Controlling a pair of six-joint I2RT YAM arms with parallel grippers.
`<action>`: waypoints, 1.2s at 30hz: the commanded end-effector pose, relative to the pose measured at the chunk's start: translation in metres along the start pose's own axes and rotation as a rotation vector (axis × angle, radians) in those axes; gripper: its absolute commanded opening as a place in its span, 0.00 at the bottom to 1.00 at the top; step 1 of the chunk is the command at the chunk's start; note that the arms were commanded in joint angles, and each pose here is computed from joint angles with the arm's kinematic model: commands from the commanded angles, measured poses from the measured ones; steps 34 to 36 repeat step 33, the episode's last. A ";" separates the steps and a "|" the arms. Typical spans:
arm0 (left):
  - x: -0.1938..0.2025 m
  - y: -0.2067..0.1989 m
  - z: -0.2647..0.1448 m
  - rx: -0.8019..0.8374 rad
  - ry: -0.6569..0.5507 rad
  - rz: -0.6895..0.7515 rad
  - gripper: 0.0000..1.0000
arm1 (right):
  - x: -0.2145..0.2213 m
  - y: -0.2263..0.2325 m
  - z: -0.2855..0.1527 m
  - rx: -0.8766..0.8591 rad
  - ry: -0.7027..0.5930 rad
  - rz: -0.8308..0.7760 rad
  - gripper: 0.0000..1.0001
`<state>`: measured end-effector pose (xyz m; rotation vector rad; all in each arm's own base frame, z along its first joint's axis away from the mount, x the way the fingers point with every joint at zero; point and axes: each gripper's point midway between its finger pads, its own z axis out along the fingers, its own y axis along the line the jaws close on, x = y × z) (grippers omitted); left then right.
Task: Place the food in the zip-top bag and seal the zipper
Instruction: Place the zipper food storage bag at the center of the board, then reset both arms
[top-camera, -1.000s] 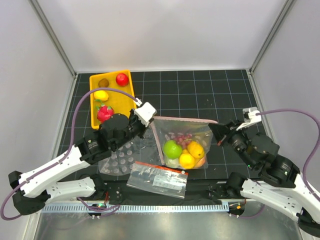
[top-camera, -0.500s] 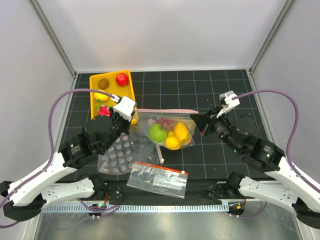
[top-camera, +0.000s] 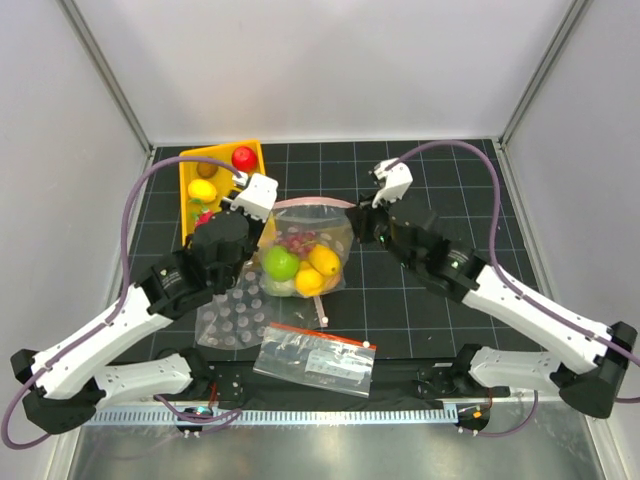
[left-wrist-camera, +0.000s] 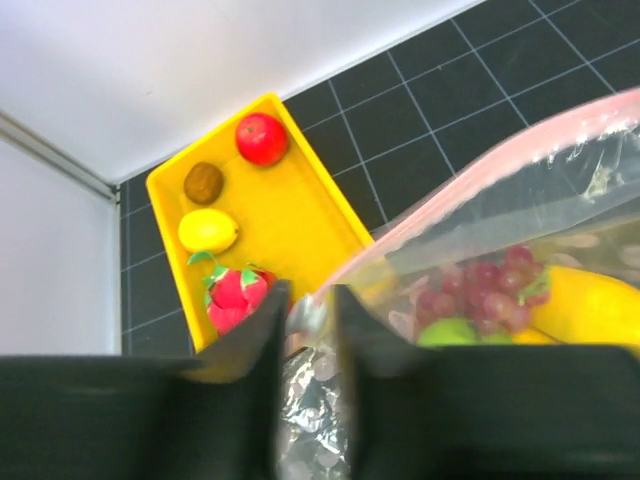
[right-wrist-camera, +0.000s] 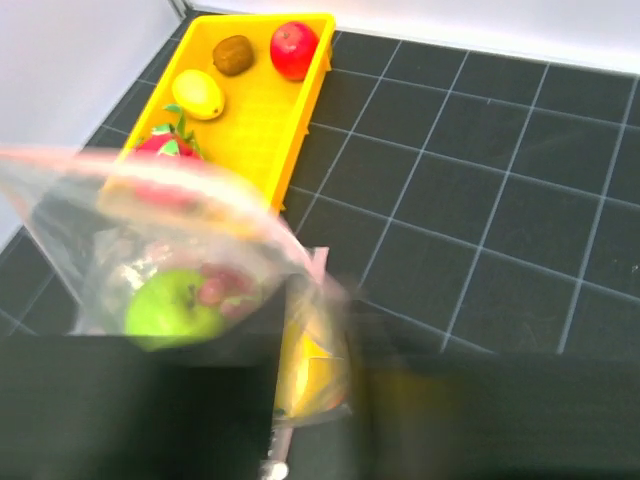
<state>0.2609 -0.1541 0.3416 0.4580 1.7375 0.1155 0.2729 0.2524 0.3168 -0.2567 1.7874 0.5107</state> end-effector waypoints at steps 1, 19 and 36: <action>-0.021 0.025 -0.013 -0.064 -0.051 -0.092 0.47 | -0.059 0.006 0.013 -0.007 -0.149 0.061 0.48; -0.011 0.065 -0.067 -0.042 -0.256 -0.458 1.00 | -0.057 -0.054 -0.028 0.201 -0.290 0.201 1.00; 0.008 0.060 -0.069 -0.009 -0.318 -0.396 1.00 | -0.045 -0.091 -0.068 0.297 -0.372 0.237 0.99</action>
